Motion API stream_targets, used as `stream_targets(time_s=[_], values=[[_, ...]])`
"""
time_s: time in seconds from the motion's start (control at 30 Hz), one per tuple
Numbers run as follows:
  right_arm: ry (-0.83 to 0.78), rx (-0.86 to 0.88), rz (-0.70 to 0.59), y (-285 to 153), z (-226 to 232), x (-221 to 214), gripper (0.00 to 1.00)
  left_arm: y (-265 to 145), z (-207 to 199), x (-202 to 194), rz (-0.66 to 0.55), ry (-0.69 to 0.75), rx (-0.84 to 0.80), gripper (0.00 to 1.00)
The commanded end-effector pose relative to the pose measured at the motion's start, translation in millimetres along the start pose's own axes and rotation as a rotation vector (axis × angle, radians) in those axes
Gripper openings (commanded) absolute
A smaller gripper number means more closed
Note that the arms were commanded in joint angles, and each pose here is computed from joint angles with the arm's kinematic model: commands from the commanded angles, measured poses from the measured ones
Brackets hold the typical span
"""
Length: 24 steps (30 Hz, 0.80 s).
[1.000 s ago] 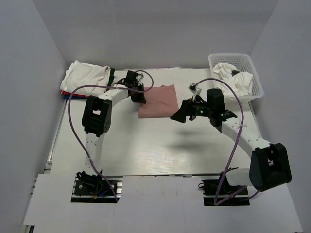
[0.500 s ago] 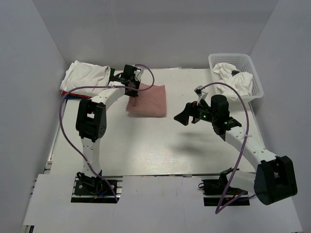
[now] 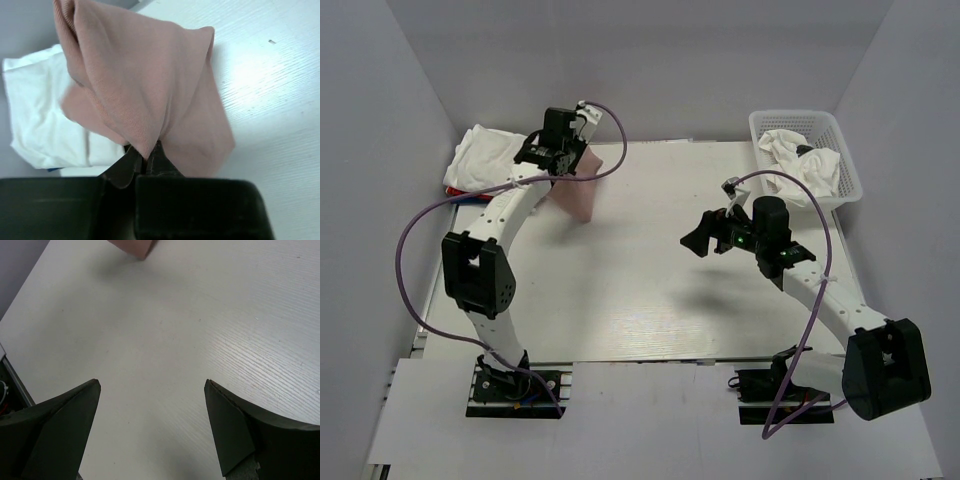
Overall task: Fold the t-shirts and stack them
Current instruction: Put the neatly folded tshirt into the corner of the board with the left arm
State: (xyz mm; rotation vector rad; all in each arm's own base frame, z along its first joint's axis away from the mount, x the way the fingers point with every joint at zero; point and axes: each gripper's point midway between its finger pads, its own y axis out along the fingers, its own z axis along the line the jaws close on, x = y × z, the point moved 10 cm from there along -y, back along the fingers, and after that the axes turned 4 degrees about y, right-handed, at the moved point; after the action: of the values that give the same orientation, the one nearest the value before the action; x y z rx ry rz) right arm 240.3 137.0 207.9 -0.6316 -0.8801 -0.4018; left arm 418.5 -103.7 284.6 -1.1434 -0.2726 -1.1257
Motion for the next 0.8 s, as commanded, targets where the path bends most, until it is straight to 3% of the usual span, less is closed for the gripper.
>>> stream_targets(time_s=[0.0, 0.43, 0.77], values=[[-0.032, -0.016, -0.042, 1, -2, 7, 0.9, -49, 43, 27, -0.119, 0.014, 0.092, 0.0], [-0.016, 0.026, -0.06, 6, 1, 14, 0.9, -72, 115, 27, -0.153, 0.052, 0.198, 0.0], [-0.003, 0.02, -0.046, 18, -3, 29, 0.9, -24, 151, -6, -0.095, 0.001, 0.184, 0.0]])
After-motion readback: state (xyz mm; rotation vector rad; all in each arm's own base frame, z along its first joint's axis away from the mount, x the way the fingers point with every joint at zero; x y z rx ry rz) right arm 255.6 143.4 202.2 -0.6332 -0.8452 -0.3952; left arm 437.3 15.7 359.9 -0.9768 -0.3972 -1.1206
